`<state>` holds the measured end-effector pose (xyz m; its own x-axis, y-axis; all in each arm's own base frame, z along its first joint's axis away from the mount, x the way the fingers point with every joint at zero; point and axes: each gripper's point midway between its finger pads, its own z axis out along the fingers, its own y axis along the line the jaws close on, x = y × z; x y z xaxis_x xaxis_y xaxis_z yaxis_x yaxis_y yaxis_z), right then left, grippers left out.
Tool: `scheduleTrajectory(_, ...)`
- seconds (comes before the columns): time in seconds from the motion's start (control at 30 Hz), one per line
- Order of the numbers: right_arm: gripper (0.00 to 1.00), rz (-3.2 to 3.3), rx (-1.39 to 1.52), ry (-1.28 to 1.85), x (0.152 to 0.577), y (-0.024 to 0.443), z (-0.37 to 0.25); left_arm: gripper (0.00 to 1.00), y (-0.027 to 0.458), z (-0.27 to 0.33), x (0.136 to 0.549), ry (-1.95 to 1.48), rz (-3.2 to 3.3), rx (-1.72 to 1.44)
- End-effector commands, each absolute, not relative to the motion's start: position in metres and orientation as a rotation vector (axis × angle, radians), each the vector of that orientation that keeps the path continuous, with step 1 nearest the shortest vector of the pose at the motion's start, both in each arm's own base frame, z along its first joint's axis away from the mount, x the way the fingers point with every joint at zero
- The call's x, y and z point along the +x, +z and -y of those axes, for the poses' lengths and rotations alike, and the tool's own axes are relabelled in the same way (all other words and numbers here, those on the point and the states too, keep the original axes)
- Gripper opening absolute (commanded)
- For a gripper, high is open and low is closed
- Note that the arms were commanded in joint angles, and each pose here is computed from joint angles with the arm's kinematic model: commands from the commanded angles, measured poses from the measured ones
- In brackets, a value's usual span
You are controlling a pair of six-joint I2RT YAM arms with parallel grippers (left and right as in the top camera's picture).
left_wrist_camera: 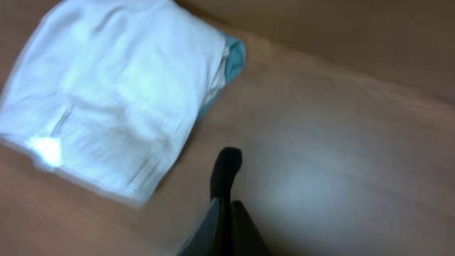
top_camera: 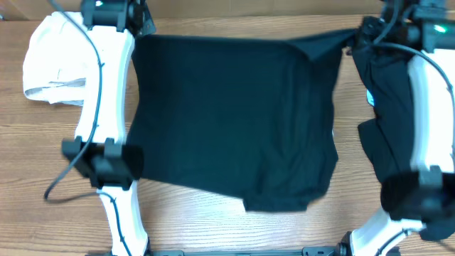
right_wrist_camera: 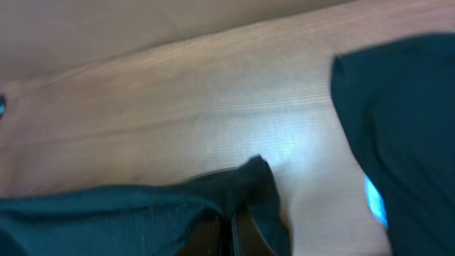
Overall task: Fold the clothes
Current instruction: 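Lift the shirt with both grippers and shake it out flat, then lay the stretched shirt down on the table with both grippers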
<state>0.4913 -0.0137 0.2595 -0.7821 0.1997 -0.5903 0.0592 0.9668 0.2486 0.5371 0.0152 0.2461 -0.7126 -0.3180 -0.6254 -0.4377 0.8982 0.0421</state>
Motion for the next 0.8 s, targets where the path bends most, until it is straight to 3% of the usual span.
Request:
scheduleTrajectory(0.0,0.04,-2.439,0.198,0.288,0.521,0.237,0.020,0.04,0.206,-0.033,0.564,0.285,-2.418,-0.582)
scheduleTrajectory(0.17,0.04,-2.404,0.200,0.295,0.551,0.214,0.022,0.04,0.163,-0.021,0.599,0.203,-2.429,-0.522)
scheduleTrajectory(0.3,0.04,-2.415,0.197,0.311,0.549,0.212,0.020,0.04,0.161,-0.013,0.607,0.144,-2.427,-0.475)
scheduleTrajectory(0.77,0.04,-2.870,0.322,0.397,0.448,0.164,0.005,0.04,0.134,-0.015,0.534,0.258,-2.763,-0.354)
